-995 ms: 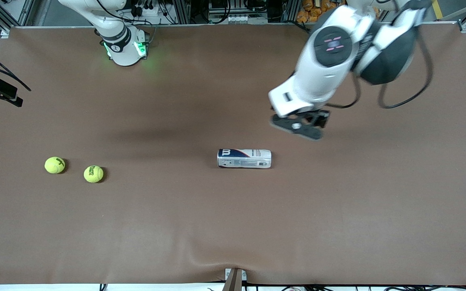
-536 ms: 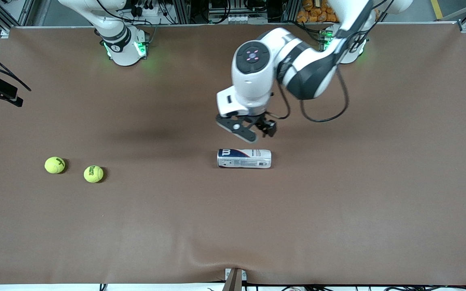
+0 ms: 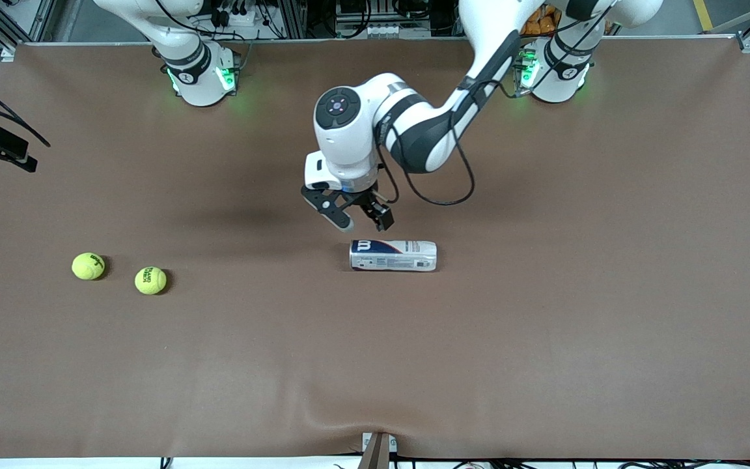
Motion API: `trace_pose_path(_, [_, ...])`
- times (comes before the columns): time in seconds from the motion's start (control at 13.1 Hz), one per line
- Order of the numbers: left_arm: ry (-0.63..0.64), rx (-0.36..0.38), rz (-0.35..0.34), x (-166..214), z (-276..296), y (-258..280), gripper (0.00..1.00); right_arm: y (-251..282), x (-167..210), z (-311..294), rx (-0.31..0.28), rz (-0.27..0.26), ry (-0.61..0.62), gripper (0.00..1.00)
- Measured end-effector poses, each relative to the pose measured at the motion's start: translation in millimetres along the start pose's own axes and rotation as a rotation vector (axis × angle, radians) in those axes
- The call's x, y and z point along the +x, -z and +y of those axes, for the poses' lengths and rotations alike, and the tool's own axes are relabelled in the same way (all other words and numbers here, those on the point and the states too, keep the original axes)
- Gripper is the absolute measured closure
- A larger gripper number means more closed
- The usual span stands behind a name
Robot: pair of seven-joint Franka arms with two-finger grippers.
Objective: Insert tennis ball vertically with right arm
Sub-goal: 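Reach the left gripper down to the Wilson ball can, then grasp the can with the left gripper and stand it upright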
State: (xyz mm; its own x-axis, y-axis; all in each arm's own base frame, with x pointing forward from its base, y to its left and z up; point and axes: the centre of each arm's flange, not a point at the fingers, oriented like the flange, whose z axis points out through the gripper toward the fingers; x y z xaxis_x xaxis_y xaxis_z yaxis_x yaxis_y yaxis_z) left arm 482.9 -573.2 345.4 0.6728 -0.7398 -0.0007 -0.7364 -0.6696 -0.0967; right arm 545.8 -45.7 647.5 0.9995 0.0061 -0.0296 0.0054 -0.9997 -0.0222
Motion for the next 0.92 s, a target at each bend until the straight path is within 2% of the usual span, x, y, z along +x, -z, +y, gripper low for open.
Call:
trace_pose_path(0.31, [-0.180,0.008,-0.019,2,-9,-14,0.00,0,0,0,0.000,0.000,0.000,0.00])
trace_pose_path(0.46, [-0.317,0.018,-0.042,2,-18,-27,0.00,0,0,0,0.000,0.000,0.000,0.00])
trace_pose_path(0.77, [-0.511,0.059,-0.130,-3,-42,-58,0.00,0,0,0,0.000,0.000,0.000,0.00])
trace_pose_path(0.92, [-0.566,0.079,-0.179,-7,-43,-66,0.00,0,0,0,0.000,0.000,0.000,0.00])
